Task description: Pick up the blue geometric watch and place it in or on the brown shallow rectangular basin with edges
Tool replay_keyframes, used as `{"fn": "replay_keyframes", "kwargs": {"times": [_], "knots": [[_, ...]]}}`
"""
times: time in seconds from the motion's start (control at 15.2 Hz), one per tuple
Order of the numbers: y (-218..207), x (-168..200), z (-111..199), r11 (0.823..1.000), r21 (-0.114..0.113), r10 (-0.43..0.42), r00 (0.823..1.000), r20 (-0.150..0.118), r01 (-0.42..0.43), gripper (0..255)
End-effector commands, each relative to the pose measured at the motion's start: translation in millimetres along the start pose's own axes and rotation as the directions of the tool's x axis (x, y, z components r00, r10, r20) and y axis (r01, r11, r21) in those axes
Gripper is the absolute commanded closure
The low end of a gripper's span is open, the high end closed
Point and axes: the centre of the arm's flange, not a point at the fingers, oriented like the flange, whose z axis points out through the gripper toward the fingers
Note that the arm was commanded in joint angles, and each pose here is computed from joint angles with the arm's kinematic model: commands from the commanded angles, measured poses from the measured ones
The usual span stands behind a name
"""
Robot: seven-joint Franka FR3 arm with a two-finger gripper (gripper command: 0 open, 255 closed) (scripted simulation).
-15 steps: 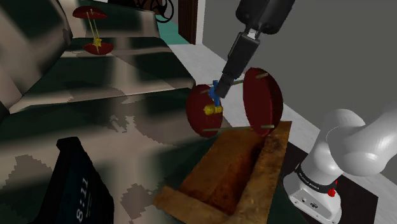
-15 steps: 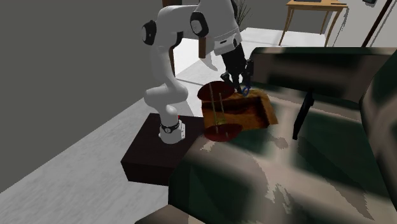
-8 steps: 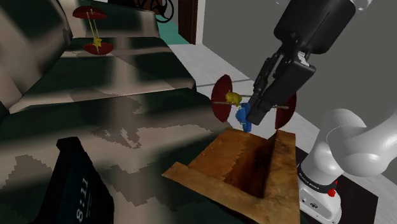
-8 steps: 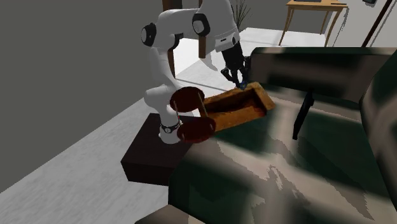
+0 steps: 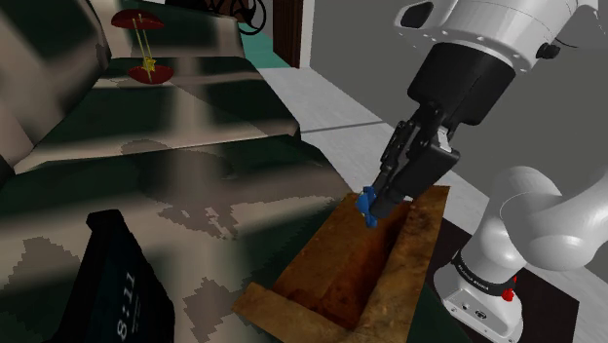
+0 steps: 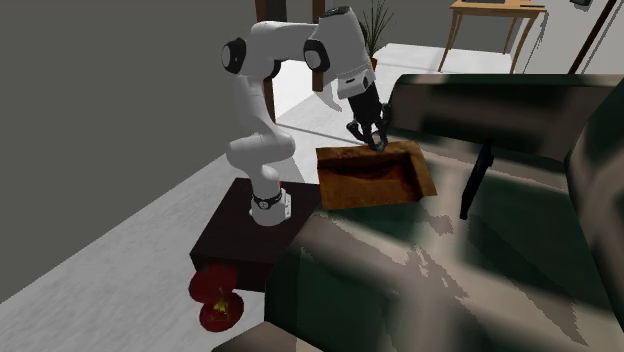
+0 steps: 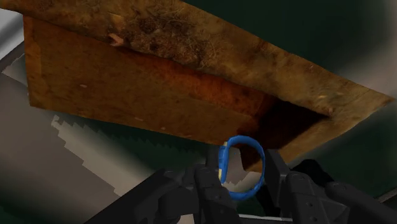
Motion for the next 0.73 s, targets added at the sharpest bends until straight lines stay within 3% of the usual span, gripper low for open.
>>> {"fn": "replay_keyframes", "kwargs": {"times": [0.0, 0.2, 0.66], "knots": [[4.0, -2.8, 9.4, 1.000, 0.000, 0.000, 1.000, 0.000, 0.000, 255], [8.9, -7.2, 24.1, 1.000, 0.000, 0.000, 1.000, 0.000, 0.000, 255], [8.9, -7.2, 24.1, 1.000, 0.000, 0.000, 1.000, 0.000, 0.000, 255]]}}
